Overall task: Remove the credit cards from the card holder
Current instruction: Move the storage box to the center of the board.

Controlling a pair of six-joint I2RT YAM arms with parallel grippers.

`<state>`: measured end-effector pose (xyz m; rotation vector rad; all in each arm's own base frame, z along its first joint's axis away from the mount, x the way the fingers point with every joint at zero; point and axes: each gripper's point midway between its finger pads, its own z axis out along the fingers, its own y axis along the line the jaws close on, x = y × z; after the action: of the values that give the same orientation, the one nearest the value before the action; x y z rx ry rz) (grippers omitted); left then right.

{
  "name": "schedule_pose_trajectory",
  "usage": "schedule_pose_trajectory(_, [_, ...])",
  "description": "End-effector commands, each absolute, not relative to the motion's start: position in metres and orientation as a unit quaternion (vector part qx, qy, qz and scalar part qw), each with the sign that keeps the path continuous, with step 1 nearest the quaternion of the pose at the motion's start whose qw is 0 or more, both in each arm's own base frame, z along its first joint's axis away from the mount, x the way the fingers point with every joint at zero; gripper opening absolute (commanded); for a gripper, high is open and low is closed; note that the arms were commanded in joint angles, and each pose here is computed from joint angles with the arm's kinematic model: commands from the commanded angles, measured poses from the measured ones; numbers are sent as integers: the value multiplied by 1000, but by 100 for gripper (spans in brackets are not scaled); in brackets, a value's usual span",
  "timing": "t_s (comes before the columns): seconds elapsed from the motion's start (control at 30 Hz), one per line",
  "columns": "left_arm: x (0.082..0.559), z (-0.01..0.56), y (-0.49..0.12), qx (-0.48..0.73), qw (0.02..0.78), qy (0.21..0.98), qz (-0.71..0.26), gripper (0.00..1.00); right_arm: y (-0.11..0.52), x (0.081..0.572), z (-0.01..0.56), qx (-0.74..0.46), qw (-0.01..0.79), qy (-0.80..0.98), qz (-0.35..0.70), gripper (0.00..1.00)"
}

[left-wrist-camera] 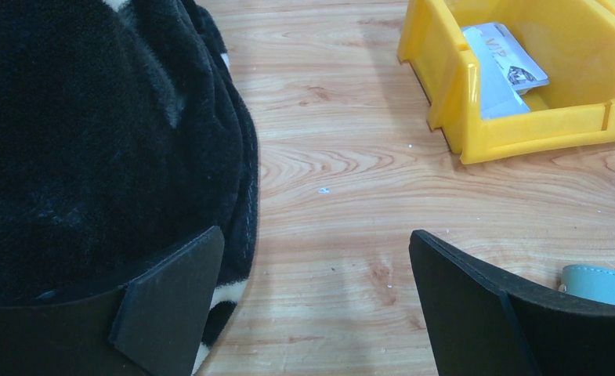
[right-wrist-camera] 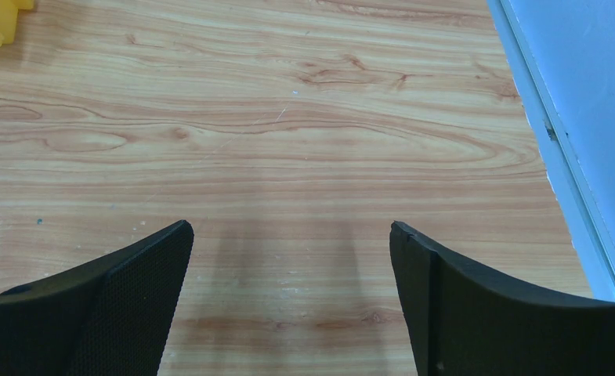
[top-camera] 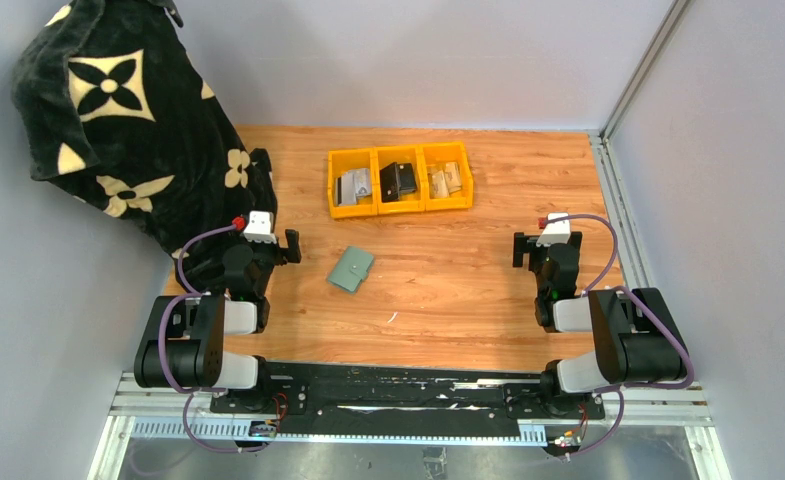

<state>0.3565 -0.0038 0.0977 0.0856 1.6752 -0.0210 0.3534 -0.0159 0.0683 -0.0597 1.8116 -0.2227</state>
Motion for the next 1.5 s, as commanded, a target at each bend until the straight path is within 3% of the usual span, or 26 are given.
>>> schedule_pose_trajectory(0.0, [360, 104, -2, 35, 676, 736, -1, 100, -18, 357, 72, -23, 615, 782, -98, 99])
schedule_pose_trajectory(0.4, [361, 104, -1, 35, 675, 737, -1, 100, -20, 357, 73, -18, 616, 781, -101, 99])
schedule_pose_trajectory(0.6, [363, 116, -2, 39, 677, 735, -2, 100, -33, 361, 100, 29, 549, 825, -131, 99])
schedule_pose_trajectory(0.73, [372, 127, -4, 56, 635, 771, -3, 100, -20, 372, 135, 45, 563, 820, -89, 99])
schedule_pose_trajectory(0.93, [370, 154, -7, 102, 589, 802, 4, 100, 37, 395, 184, 65, 571, 813, 94, 99])
schedule_pose_trajectory(1.03, [365, 165, -12, 122, 563, 817, -7, 100, 70, 405, 202, 13, 557, 813, 171, 99])
schedule_pose_trajectory(1.23, [349, 158, -21, 136, 485, 863, -38, 100, 118, 431, 186, -40, 507, 851, 134, 95])
schedule_pose_trajectory(1.47, [326, 151, -32, 188, 443, 874, -66, 100, 206, 467, 163, -115, 466, 872, 95, 84])
